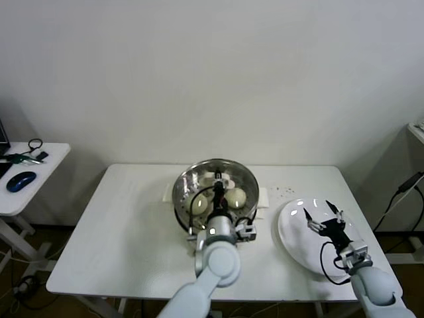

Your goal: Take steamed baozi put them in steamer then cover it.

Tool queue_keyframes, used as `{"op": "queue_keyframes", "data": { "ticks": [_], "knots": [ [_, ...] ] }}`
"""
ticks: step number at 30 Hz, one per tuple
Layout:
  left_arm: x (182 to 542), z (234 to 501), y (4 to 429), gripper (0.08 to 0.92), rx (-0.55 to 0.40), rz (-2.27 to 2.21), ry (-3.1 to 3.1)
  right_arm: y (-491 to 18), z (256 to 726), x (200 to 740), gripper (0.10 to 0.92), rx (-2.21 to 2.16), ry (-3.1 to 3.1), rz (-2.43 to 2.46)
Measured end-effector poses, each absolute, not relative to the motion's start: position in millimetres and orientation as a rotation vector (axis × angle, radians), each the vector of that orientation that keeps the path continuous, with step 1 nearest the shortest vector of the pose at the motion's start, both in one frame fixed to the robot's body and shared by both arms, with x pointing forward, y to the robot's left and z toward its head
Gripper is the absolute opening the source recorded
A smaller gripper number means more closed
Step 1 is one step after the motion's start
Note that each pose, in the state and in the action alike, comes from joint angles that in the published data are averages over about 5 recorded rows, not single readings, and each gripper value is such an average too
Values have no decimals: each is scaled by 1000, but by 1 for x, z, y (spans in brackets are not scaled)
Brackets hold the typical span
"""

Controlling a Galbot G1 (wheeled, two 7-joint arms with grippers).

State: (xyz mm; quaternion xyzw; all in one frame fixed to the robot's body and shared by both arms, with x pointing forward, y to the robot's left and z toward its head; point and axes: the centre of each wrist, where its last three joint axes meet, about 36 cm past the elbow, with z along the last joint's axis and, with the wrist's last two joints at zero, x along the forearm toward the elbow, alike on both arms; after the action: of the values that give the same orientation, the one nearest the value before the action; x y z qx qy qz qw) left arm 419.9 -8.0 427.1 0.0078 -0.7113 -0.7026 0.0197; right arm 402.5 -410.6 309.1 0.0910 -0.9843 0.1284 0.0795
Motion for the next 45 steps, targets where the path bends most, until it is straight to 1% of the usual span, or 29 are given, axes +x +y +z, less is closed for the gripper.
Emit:
{"op": "queue_keyframes", "data": {
  "ticks": [27,30,37,45],
  "knots": [
    [420,409,4,153,30,-2185,-2190,-414,309,399,823,281,-2937,402],
    [419,408,8,211,21,-2176,-2193,-414,310,397,823,284,-2934,398],
    [411,412,17,417,-4,-2156,-2215,-418,316,395,823,282,-2920,380],
    [396,425,34,642,-28,-2116,-2261,-419,321,395,823,272,-2885,375]
  ]
}}
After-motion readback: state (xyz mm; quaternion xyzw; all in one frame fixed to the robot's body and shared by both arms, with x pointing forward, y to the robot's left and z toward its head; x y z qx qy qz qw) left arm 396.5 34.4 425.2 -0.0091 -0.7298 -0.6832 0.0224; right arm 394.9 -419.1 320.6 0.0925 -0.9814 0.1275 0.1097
